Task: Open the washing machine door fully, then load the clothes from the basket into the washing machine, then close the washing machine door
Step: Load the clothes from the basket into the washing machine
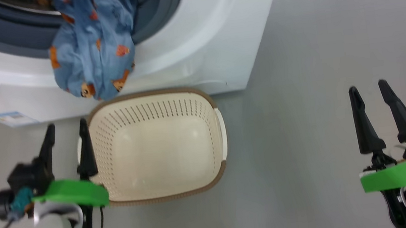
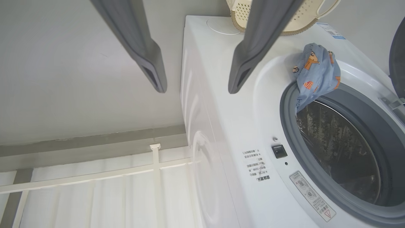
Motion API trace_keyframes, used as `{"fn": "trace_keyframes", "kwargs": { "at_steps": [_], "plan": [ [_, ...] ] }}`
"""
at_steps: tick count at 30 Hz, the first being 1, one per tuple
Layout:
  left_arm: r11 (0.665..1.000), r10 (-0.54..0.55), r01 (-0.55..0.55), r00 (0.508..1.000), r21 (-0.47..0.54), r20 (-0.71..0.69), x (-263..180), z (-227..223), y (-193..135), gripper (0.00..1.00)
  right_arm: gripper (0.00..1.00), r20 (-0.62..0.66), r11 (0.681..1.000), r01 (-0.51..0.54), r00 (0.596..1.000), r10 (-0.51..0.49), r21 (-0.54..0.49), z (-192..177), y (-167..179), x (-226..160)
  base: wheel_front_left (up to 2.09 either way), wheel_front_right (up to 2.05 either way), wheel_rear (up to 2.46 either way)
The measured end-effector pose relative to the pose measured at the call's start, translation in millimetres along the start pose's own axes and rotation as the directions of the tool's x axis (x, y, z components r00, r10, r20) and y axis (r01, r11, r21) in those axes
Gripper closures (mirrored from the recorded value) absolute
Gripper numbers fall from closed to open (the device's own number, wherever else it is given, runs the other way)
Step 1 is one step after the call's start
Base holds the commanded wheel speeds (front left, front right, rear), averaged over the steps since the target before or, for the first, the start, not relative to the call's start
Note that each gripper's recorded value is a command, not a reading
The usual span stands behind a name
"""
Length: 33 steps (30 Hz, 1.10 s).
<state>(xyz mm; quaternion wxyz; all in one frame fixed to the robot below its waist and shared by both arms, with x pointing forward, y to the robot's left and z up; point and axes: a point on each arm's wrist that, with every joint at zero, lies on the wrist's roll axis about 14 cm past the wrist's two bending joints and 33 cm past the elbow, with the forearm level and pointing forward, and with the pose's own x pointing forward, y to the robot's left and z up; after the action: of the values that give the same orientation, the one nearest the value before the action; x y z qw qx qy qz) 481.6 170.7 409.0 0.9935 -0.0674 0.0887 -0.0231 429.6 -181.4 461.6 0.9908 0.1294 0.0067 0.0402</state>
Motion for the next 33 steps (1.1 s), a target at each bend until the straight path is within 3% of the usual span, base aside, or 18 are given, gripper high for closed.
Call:
{"fn": "trace_keyframes", "kwargs": {
  "at_steps": [11,26,33],
  "plan": [
    [0.999,-0.037,0.040,0.989,0.017,-0.141,72,-48,1,0.00,0.00,-0.045,1.000,0.019,0.999,-0.019,0.016,-33,-9,34,0.00,0.00,0.00],
    [0.998,-0.063,0.066,0.984,0.013,-0.168,138,-61,6,0.00,0.00,-0.079,0.996,0.091,0.993,-0.091,0.000,-48,-32,32,0.00,0.00,0.00],
    [0.985,-0.168,0.172,0.966,0.006,-0.197,147,-74,-31,0.00,0.00,-0.073,0.993,0.117,0.990,-0.117,0.001,-46,-38,31,0.00,0.00,0.00]
  ]
}}
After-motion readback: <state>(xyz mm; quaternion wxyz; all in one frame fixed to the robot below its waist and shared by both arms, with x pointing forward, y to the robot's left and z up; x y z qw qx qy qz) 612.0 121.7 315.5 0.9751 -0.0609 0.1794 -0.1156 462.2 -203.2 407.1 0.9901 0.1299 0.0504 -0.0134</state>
